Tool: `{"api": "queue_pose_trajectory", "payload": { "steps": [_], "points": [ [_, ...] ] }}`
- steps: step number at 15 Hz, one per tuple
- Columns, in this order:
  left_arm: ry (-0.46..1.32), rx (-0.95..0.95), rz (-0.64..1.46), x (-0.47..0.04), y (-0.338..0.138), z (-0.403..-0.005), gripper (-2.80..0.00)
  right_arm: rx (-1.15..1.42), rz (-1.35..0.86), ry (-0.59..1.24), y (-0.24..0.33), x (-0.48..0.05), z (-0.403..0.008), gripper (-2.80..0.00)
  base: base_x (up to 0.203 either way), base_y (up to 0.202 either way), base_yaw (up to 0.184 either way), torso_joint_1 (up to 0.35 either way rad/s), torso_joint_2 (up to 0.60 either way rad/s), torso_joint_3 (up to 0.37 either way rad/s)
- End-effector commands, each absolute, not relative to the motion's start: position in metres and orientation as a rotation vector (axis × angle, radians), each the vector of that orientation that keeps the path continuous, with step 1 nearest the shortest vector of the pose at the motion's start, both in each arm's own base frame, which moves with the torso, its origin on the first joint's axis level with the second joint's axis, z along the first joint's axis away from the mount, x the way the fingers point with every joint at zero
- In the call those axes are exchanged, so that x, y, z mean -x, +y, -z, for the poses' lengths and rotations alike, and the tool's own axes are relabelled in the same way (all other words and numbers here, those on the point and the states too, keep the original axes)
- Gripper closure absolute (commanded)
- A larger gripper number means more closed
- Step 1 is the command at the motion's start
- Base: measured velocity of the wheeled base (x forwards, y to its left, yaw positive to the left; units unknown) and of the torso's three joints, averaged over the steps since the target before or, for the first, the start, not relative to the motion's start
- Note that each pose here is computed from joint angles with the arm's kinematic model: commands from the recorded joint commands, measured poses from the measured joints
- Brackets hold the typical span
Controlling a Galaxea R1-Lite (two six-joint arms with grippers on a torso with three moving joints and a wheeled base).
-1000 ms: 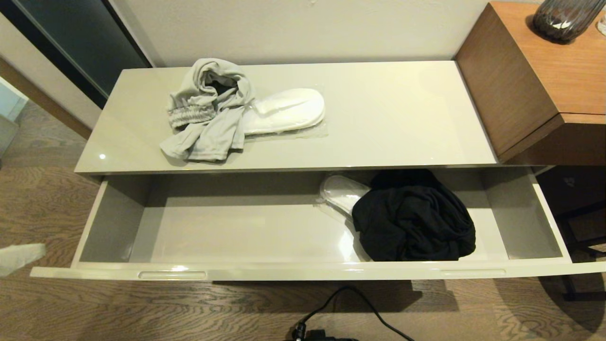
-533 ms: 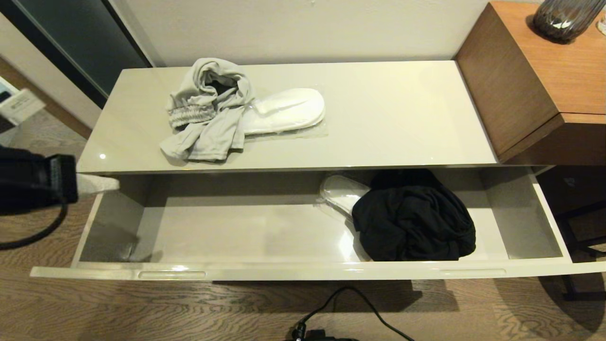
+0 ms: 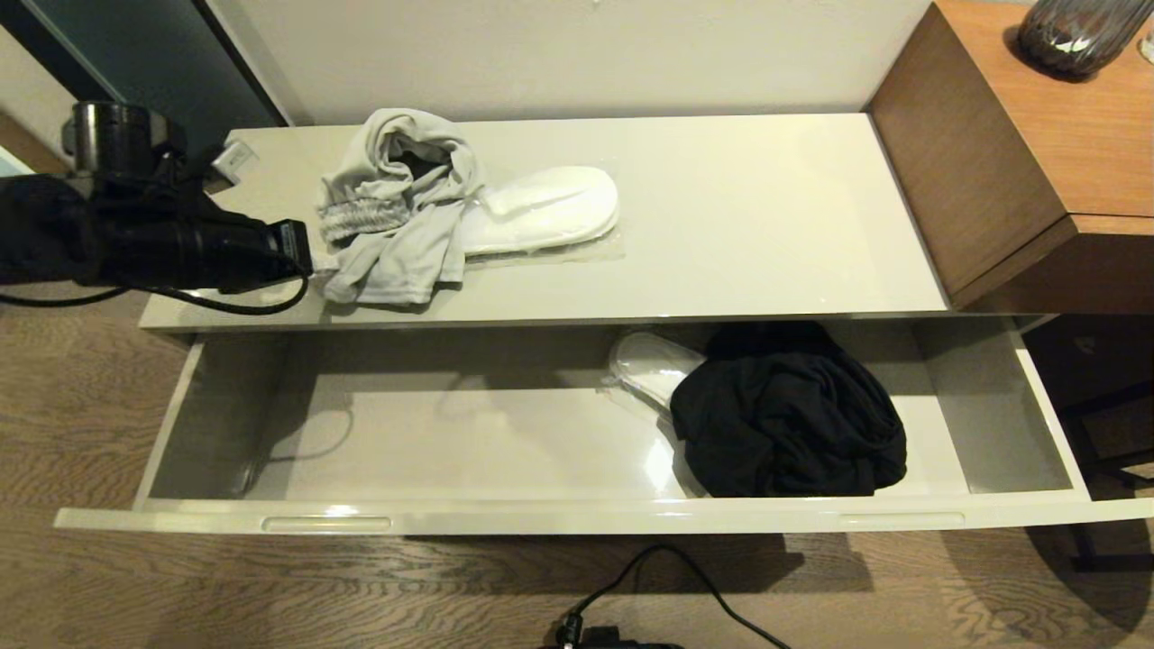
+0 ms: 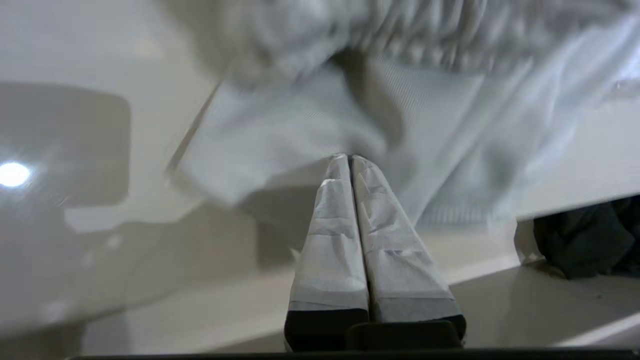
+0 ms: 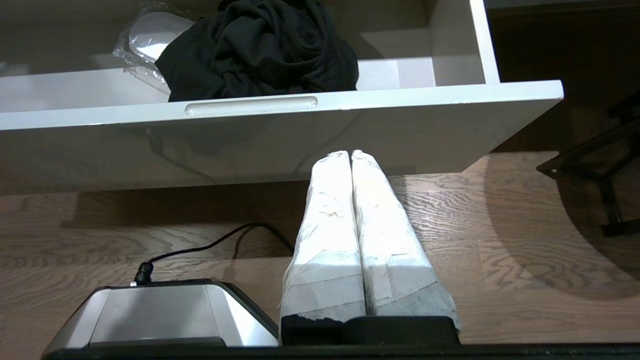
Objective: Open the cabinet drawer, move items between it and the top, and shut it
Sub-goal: Pick up the shorts on the table
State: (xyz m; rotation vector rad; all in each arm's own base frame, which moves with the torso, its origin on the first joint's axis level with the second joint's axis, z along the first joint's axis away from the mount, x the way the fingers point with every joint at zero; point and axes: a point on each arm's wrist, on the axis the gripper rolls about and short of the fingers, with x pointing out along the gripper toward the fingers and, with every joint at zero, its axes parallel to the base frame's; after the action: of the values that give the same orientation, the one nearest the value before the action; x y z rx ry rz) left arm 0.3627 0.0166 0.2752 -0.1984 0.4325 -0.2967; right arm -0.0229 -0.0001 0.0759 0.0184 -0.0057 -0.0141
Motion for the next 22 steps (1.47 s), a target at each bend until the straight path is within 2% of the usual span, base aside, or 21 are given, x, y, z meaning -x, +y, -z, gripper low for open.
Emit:
{"api": "queue_pose_trajectory", "payload": {
  "steps": [1,2,3,13,18,22],
  "points": [
    [0.442,0.2,0.32,-0.383,0.01,-0.266,0.0,-0.018,0.014,-0.002,0.0,0.023,-0.075,0.0,0.0,0.0,0.0,0.0,0.0,0.0],
    [0.429,0.198,0.32,-0.381,0.009,-0.271,0.0,-0.018,0.014,-0.003,0.0,0.023,-0.075,0.0,0.0,0.0,0.0,0.0,0.0,0.0],
    [0.424,0.196,0.321,-0.38,0.009,-0.273,-2.8,-0.018,0.014,-0.003,0.0,0.023,-0.075,0.0,0.0,0.0,0.0,0.0,0.0,0.0],
    [0.33,0.232,0.33,-0.345,0.005,-0.313,-2.8,-0.018,0.015,-0.002,0.0,0.023,-0.075,0.0,0.0,0.0,0.0,0.0,0.0,0.0],
    [0.355,0.223,0.375,-0.352,-0.007,-0.305,-2.8,-0.018,0.015,-0.002,0.0,0.023,-0.075,0.0,0.0,0.0,0.0,0.0,0.0,0.0],
    [0.451,0.179,0.424,-0.381,-0.03,-0.267,-2.8,-0.018,0.015,-0.003,0.0,0.023,-0.075,0.0,0.0,0.0,0.0,0.0,0.0,0.0]
  ]
}}
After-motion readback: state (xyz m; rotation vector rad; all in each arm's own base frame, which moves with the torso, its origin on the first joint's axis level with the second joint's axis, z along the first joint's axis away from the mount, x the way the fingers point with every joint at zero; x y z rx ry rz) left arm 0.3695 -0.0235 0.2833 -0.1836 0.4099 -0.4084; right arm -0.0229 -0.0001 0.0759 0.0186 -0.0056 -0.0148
